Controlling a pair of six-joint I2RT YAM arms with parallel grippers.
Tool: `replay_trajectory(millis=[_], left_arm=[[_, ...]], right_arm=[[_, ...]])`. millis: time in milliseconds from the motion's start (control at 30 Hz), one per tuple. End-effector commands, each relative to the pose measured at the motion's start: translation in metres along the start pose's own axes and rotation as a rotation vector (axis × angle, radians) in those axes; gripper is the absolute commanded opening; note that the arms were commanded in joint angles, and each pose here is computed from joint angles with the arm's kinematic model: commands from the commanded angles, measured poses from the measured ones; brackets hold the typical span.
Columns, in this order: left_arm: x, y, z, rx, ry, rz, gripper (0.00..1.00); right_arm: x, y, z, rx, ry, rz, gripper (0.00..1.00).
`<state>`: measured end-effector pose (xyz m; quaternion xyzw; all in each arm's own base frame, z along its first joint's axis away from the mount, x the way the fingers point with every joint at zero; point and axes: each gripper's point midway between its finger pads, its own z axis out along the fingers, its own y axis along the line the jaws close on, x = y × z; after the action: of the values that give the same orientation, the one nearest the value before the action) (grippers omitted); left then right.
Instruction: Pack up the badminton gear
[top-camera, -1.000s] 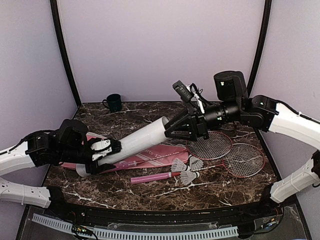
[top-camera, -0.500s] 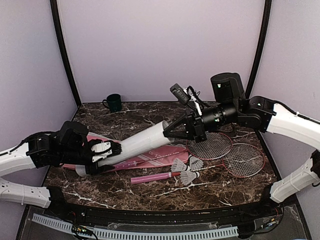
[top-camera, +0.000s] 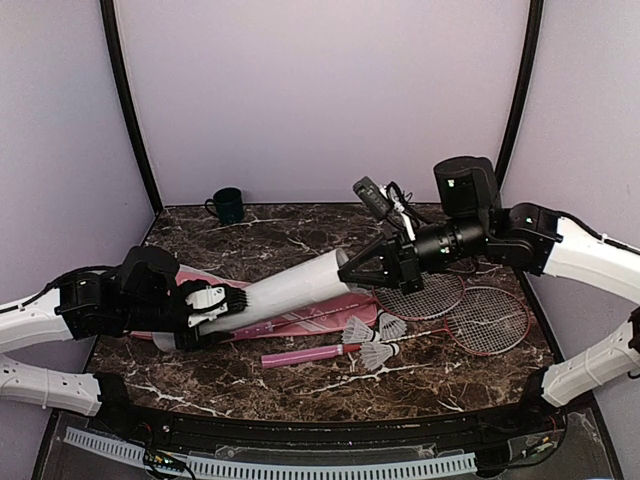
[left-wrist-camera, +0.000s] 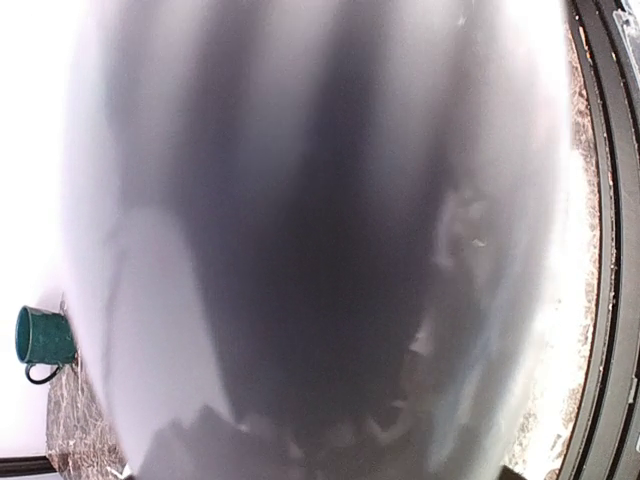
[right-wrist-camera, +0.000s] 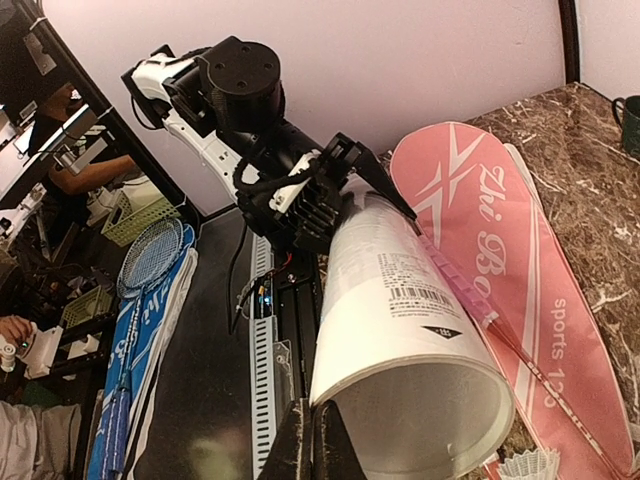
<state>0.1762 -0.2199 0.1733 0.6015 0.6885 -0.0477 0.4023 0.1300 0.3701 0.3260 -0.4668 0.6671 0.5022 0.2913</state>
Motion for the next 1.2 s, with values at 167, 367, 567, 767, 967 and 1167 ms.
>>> replay_trajectory(millis=[167,367,567,767,967,1167], left_arm=[[0.006,-0.001,-0.001,-0.006,0.005,-0.032,0.36],[0.008,0.0,-0.002,-0.008,0.014,-0.024,0.33],[0.005,0.014,-0.008,-0.079,0.009,-0.085,0.33],[0.003,0.037,-0.02,-0.204,-0.004,-0.193,0.33],[0.013,0.055,-0.024,-0.314,0.032,-0.278,0.34],[0.017,0.061,-0.023,-0.36,0.029,-0.316,0.34]], right_arm=[[-0.011,-0.007,-0.04,0.028,-0.108,-0.005,0.0],[-0.007,-0.013,-0.044,0.048,-0.107,0.007,0.0],[-0.006,-0.031,-0.049,0.149,-0.091,-0.011,0.0],[0.012,-0.106,-0.048,0.477,0.027,-0.001,0.0],[0.05,-0.172,-0.033,0.661,0.163,0.047,0.0],[0.103,-0.236,-0.048,0.835,0.326,0.159,0.0]])
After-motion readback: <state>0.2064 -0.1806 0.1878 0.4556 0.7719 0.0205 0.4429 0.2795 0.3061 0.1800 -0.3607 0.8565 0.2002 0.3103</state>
